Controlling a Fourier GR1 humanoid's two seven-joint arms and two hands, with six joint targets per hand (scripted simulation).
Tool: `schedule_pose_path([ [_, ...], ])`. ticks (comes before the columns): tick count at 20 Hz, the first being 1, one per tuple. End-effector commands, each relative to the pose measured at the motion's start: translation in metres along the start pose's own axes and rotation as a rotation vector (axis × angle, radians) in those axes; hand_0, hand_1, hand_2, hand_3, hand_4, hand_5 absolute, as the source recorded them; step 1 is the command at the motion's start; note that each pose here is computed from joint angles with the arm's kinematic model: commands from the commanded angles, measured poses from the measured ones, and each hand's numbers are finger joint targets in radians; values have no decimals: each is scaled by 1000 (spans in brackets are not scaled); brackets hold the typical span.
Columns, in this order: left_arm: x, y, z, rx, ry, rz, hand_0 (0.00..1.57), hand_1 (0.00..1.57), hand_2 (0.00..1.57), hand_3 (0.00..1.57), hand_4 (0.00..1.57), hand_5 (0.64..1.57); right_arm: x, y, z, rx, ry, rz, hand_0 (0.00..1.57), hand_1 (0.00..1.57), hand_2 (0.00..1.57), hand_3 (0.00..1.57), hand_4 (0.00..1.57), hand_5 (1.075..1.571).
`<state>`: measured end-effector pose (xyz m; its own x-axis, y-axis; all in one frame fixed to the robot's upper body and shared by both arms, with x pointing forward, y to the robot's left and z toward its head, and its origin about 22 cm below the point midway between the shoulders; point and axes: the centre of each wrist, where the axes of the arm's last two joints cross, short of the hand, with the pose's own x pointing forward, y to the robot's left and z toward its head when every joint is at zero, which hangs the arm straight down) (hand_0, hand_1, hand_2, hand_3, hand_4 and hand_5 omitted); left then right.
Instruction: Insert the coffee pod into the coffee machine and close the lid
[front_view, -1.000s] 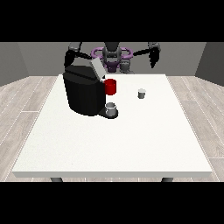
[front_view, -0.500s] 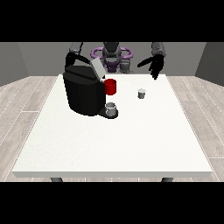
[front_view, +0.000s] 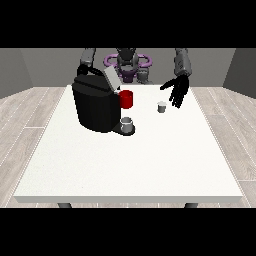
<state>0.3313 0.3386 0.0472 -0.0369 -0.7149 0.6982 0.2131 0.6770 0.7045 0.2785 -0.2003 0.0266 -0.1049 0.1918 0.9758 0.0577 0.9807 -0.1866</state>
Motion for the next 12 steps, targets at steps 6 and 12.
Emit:
schedule_pose_path([
  [6,-10,-30,-23,-27,65,-119,0,0,423,0,0,1571,-9,14,-3,54,60,19,0,0,0,0,0,1571],
  [12,10,-56,-36,-1,-18,-248,839,839,918,756,298,1571,-14,7,-24,16,78,1,0,0,0,0,0,1571],
])
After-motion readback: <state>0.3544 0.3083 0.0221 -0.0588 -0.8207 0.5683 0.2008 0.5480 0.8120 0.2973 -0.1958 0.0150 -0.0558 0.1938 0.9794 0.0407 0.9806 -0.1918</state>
